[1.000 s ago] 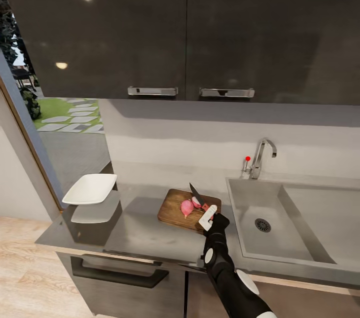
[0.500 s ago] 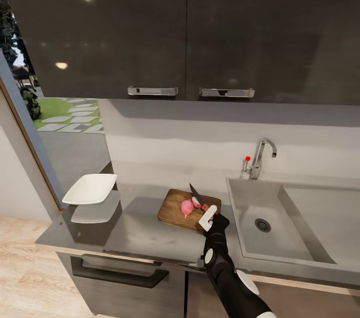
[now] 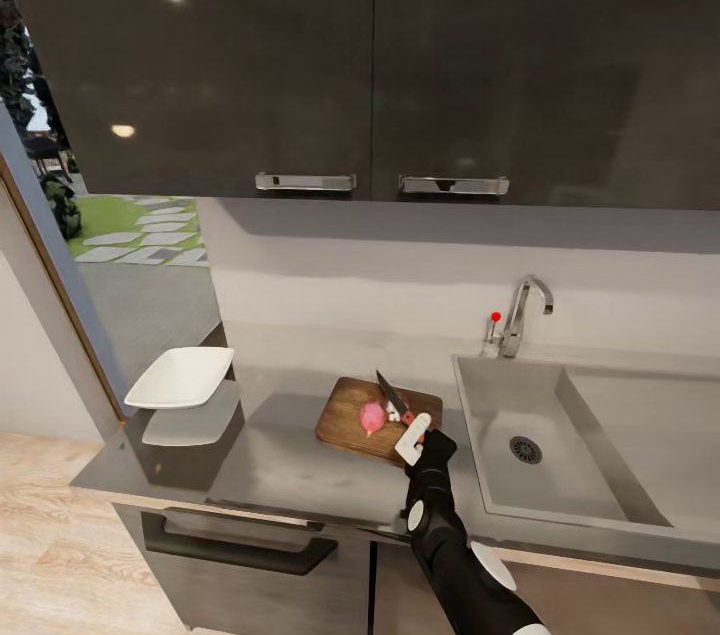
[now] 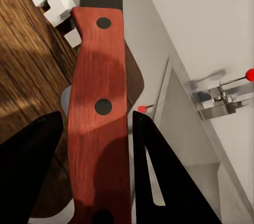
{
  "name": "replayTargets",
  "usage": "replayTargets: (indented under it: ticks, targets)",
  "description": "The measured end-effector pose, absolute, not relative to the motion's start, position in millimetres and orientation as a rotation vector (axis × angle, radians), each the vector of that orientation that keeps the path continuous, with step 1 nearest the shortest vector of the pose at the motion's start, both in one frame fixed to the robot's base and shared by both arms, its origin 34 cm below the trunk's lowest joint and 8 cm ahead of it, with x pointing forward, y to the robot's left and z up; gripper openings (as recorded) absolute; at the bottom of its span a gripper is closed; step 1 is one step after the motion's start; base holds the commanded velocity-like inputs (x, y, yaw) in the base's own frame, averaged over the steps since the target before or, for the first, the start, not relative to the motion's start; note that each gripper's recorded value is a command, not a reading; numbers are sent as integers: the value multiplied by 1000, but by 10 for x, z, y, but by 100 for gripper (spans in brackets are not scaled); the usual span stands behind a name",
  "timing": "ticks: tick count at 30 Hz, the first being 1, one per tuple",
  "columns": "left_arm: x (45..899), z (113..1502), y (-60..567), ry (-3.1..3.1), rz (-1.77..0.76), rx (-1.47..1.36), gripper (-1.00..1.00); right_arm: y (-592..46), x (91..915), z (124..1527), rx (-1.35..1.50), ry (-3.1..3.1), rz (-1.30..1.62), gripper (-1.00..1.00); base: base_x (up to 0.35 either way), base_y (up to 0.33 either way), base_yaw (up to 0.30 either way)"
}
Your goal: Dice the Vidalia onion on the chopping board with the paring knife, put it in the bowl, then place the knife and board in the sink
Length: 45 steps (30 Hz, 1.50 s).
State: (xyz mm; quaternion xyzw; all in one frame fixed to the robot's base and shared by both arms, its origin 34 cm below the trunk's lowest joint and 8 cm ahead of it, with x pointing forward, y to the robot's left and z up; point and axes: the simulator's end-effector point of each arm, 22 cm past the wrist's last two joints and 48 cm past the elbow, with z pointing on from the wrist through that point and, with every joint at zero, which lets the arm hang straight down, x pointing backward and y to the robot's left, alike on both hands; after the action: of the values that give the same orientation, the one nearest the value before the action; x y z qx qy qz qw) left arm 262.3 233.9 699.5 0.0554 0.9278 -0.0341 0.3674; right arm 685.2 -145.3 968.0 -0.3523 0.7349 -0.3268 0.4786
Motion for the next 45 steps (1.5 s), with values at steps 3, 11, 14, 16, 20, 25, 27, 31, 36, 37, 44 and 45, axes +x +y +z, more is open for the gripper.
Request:
replayTargets:
  ticks: [3, 11, 14, 16, 20, 25, 27, 31, 36, 37, 44, 45]
  targets:
    - [2623, 6995, 2339, 2383, -87, 142, 100, -1453, 6854, 9687, -859, 1793, -798, -100, 0, 0, 0]
    - [2619, 6991, 2340, 2385, -87, 142, 100, -1455, 6967, 10073, -787, 1731, -800, -100, -52, 0, 0]
    - [2597, 6978, 2346, 2391, -86, 143, 100, -1464, 7017, 10292, -743, 1700, -796, -100, -294, 0, 0]
    - [2589, 6973, 2348, 2393, -86, 143, 100, -1462, 7023, 10329, -736, 1695, -795, -100, -300, 0, 0]
    - [2589, 6976, 2348, 2392, -86, 143, 100, -1461, 7023, 10344, -733, 1693, -794, -100, -202, 0, 0]
    - [2589, 6978, 2348, 2391, -86, 143, 100, -1461, 7022, 10348, -732, 1692, -795, -100, -19, 0, 0]
    - [2589, 6978, 2348, 2391, -86, 143, 100, -1461, 7021, 10348, -732, 1692, -794, -100, -1, 29, 0]
    - [2589, 6978, 2348, 2391, -86, 143, 100, -1457, 7020, 10339, -734, 1694, -792, -100, 0, 172, 0]
    - [2589, 6978, 2348, 2391, -86, 143, 100, -1454, 7011, 10295, -743, 1700, -794, -100, 0, 30, 0]
    - [2589, 6977, 2348, 2391, -86, 143, 100, -1452, 7004, 10263, -749, 1705, -794, -100, 0, 4, 0]
    - [2589, 6978, 2348, 2391, -86, 143, 100, -1443, 6909, 9869, -822, 1766, -793, -100, 0, 26, 0]
    - [2589, 6978, 2348, 2391, -86, 143, 100, -1442, 6906, 9859, -824, 1767, -793, -100, 0, 217, 0]
